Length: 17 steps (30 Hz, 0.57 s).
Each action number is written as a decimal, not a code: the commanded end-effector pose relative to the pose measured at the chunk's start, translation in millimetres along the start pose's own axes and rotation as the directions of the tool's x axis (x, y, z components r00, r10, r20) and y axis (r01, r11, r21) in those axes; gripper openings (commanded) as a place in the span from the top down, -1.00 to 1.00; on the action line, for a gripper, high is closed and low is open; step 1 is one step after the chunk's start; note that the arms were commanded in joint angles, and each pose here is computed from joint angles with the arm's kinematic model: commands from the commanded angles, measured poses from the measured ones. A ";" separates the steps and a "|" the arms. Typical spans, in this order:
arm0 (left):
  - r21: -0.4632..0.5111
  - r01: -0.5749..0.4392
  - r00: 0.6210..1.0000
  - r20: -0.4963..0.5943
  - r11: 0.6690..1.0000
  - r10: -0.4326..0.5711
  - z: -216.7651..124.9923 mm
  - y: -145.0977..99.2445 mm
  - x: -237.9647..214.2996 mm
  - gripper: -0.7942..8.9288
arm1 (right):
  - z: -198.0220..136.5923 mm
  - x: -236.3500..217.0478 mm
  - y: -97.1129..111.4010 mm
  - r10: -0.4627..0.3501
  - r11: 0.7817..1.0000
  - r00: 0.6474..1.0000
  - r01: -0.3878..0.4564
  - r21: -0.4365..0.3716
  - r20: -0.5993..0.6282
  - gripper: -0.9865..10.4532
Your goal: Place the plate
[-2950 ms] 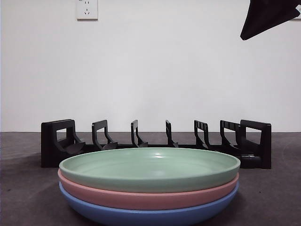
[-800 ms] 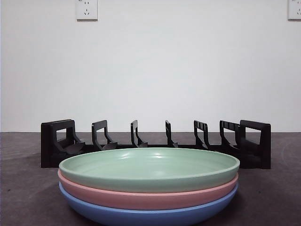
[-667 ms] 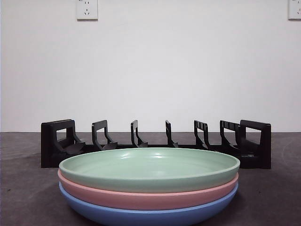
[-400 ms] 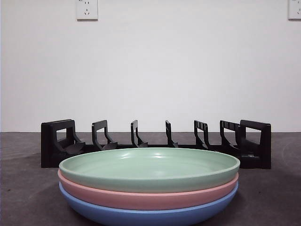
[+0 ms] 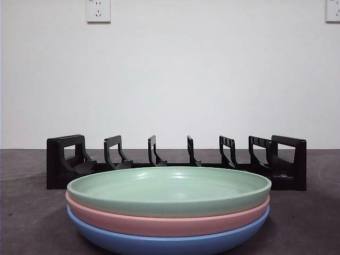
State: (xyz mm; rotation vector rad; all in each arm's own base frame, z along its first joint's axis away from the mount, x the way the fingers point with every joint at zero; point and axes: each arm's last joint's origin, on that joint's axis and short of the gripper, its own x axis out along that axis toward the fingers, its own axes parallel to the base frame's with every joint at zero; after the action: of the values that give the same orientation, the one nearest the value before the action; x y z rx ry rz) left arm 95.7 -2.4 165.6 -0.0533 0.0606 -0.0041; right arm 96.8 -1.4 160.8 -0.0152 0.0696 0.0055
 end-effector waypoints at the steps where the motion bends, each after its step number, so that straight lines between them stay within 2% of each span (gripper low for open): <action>1: -0.002 0.000 1.000 -0.011 1.000 0.000 -5.5 0.3 1.5 0.82 | 1.0 0.2 -0.1 -0.004 1.000 1.000 0.003 0.016 0.020 0.80; 17: -0.002 0.000 1.000 -0.011 1.000 0.000 -5.5 0.3 1.5 0.82 | 2.4 0.1 -0.2 -0.004 1.000 0.999 0.003 0.016 0.034 0.80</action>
State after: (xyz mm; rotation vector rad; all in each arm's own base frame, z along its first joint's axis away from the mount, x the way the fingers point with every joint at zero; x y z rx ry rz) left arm 95.7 -2.4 165.6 -0.0533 0.0606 -0.0041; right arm 96.9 -1.5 162.9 -0.0157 0.0478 0.0054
